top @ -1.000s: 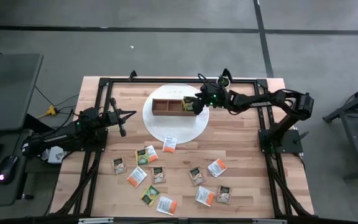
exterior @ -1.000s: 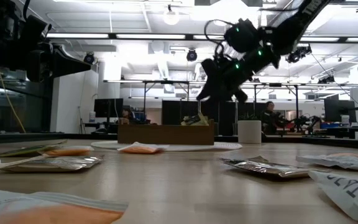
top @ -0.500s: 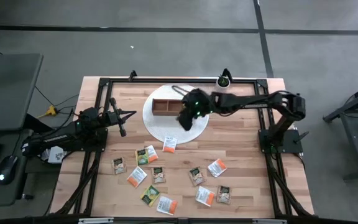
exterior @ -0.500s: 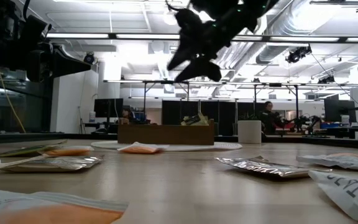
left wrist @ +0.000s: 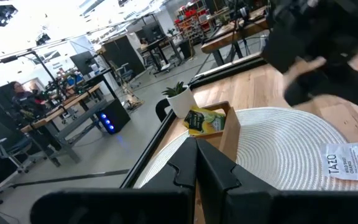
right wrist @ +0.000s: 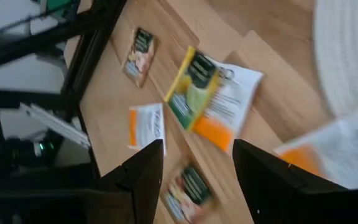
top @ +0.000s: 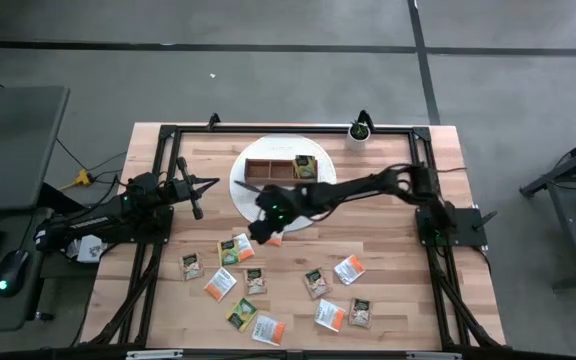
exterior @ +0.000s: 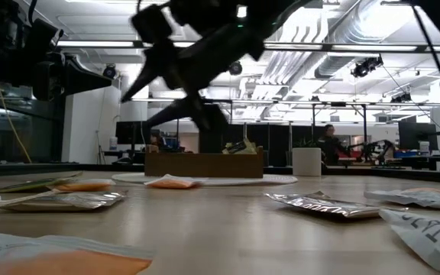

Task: Pick & Place Tea
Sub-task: Put the green tea bag into the right section of the wooden organizer

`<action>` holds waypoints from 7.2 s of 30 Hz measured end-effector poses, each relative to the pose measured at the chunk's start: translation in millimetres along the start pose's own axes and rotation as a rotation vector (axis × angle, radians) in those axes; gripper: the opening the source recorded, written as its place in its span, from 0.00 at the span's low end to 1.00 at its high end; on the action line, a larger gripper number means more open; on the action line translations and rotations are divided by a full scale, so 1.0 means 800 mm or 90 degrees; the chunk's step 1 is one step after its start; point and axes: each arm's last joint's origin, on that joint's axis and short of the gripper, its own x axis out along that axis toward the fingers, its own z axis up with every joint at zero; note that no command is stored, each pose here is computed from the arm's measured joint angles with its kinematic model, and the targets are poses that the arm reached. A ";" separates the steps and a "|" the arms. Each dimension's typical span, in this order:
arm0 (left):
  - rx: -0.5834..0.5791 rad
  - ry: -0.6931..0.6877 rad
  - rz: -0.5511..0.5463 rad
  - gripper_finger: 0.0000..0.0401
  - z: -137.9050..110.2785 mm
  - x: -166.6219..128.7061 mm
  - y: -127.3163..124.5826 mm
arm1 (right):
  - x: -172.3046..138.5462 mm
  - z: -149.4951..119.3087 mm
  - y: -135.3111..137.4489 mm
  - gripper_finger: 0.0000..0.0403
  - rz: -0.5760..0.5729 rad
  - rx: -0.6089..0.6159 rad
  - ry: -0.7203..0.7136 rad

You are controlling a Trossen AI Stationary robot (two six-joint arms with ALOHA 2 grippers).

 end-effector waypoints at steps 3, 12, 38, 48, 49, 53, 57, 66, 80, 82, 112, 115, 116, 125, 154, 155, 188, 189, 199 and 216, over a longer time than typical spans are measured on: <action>0.000 0.000 0.000 0.00 0.000 0.000 0.000 | 0.024 0.006 0.005 0.47 0.008 0.039 -0.001; 0.000 0.000 0.000 0.00 0.000 0.000 0.000 | 0.076 0.022 0.006 0.53 -0.027 0.094 0.019; 0.000 0.000 0.000 0.00 0.000 0.000 0.000 | 0.104 0.020 0.003 0.56 -0.068 0.112 -0.003; 0.000 0.000 0.000 0.00 0.000 0.000 0.000 | 0.107 0.022 0.003 0.56 -0.061 0.109 -0.021; 0.000 0.000 0.000 0.00 0.000 0.000 0.000 | 0.108 0.022 0.002 0.56 -0.059 0.108 -0.022; 0.000 0.000 0.000 0.00 0.000 0.000 0.000 | 0.117 0.019 -0.004 0.56 -0.056 0.109 -0.014; 0.000 0.000 0.000 0.00 0.000 0.000 0.000 | 0.119 0.020 -0.004 0.56 -0.042 0.115 -0.019; 0.000 0.000 0.000 0.00 0.000 0.000 0.000 | 0.120 0.018 -0.008 0.48 -0.061 0.116 -0.011; 0.000 0.000 0.000 0.00 0.000 0.000 0.000 | 0.119 0.018 -0.010 0.13 -0.068 0.105 -0.009; 0.000 0.000 0.000 0.00 0.000 0.000 0.000 | 0.119 0.018 -0.010 0.08 -0.069 0.097 -0.009; 0.000 0.000 0.000 0.00 0.000 0.000 0.000 | 0.068 0.033 0.031 0.00 -0.085 -0.009 -0.068; 0.000 0.000 0.000 0.00 0.000 0.000 0.000 | 0.059 0.033 0.038 0.00 -0.093 -0.028 -0.076; 0.000 0.000 0.000 0.00 0.000 0.000 0.000 | 0.056 0.033 0.041 0.00 -0.096 -0.034 -0.081; 0.000 0.000 0.000 0.00 0.000 0.000 0.000 | 0.029 0.029 0.064 0.00 -0.122 -0.103 -0.109; 0.000 0.000 0.000 0.00 0.000 0.000 0.000 | -0.086 0.030 0.052 0.00 -0.362 -0.255 -0.271; 0.000 0.000 0.000 0.00 0.000 0.000 0.000 | -0.091 0.027 0.047 0.00 -0.361 -0.253 -0.281; 0.000 0.000 0.000 0.00 0.000 0.000 0.000 | -0.236 0.031 -0.113 0.00 -0.311 -0.468 -0.334; 0.000 0.000 0.000 0.00 0.000 0.000 0.000 | -0.238 0.033 -0.117 0.00 -0.311 -0.469 -0.332; 0.000 0.000 0.000 0.00 0.000 0.000 0.000 | -0.245 0.045 -0.140 0.00 -0.306 -0.476 -0.297; 0.000 0.000 0.000 0.00 0.000 0.000 0.000 | -0.220 0.049 -0.175 0.00 -0.338 -0.428 -0.239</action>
